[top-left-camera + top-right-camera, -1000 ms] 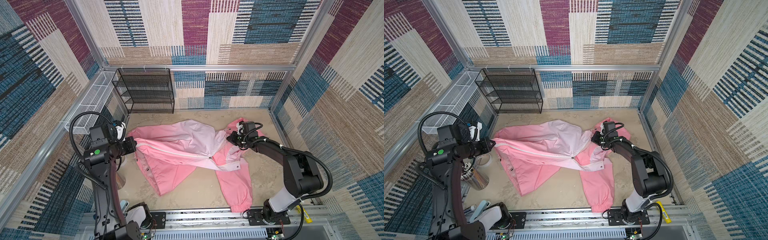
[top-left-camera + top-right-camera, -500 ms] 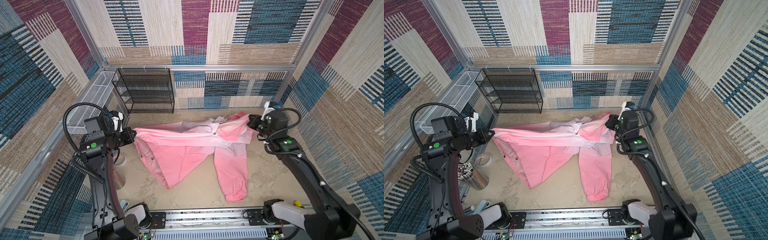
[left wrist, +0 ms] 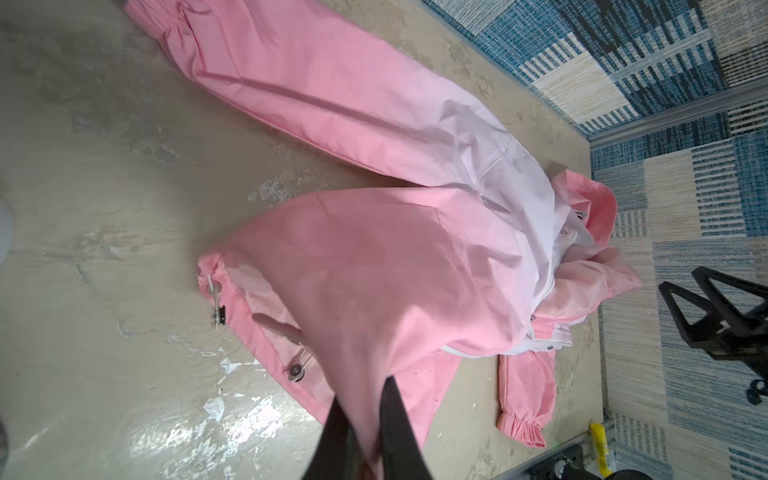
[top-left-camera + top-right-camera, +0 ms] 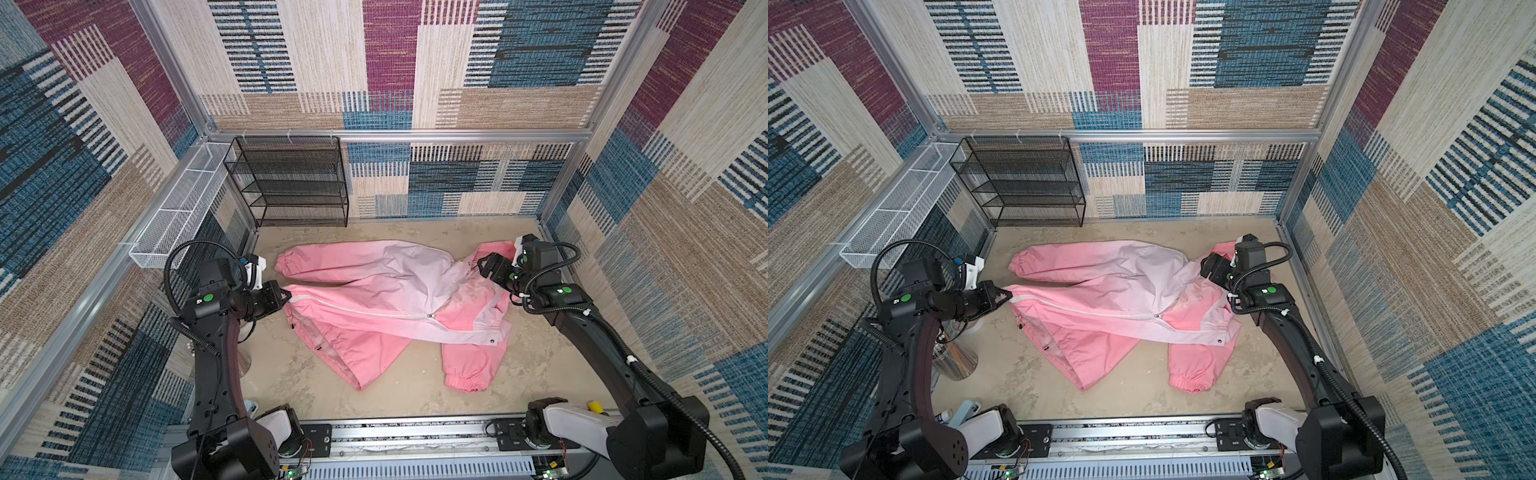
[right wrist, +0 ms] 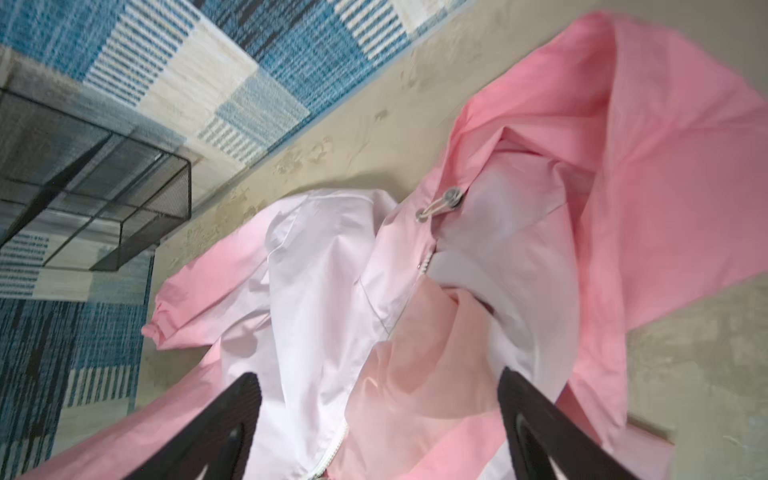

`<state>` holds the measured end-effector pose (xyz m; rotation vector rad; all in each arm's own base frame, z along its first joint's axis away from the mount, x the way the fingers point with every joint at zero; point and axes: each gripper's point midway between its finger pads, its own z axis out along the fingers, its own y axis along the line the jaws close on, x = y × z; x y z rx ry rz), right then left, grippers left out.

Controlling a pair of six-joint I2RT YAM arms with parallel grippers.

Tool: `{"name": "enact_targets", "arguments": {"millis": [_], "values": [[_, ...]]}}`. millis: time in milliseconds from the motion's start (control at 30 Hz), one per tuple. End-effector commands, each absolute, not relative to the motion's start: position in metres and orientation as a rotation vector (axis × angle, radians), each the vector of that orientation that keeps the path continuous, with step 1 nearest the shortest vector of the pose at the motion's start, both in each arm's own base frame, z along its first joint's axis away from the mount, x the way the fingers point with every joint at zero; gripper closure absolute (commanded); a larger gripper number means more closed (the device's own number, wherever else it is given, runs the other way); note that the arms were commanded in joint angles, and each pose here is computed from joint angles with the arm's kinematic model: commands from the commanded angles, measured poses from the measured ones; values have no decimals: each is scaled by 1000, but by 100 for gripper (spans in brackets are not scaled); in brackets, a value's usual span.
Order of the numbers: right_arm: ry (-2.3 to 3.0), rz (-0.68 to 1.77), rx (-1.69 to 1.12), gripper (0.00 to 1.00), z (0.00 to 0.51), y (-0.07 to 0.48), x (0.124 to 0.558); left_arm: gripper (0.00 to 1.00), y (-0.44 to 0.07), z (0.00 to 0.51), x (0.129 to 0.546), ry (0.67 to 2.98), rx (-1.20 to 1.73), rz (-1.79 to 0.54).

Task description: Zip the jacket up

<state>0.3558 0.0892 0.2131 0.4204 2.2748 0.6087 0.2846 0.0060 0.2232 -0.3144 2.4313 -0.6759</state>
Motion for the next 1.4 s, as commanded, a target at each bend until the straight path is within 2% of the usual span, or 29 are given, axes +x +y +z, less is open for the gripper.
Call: {"name": "enact_targets", "arguments": {"millis": [0,67,133,167,233,267,300,433,633,767,867,1033,1100,1167,1233,1367], "values": [[2405,804,243,14,205,130,336,100,5,227,288,2400,-272,-677],[2410,958,160,13,207,156,327,100,8,231,288,2395,-268,-641],[2404,1118,121,17,201,177,318,100,9,238,289,2386,-268,-635],[2427,1129,135,28,189,181,316,100,9,242,290,2378,-268,-640],[2464,1109,211,69,157,179,314,100,7,251,292,2354,-272,-658],[2471,1113,242,85,138,178,311,100,7,256,293,2340,-279,-668],[2481,1120,263,91,123,177,309,100,6,261,294,2322,-284,-678],[2550,1130,305,94,73,180,312,100,0,295,299,2212,-321,-777],[2529,985,479,100,42,152,365,100,-12,331,288,2123,-313,-851],[2472,955,619,100,41,131,387,100,-16,339,288,2054,-317,-902],[2422,983,576,97,62,131,393,100,-15,335,290,2045,-334,-911],[2388,989,352,79,119,143,369,100,-13,322,296,2035,-371,-949],[2422,950,279,76,130,151,355,100,-13,318,295,2044,-370,-947],[2453,947,189,68,135,165,340,100,-13,315,294,2057,-365,-930],[2452,1008,111,56,137,181,328,100,-13,316,292,2068,-358,-914],[2470,1054,46,44,125,195,323,100,-12,316,291,2078,-352,-903]]}}
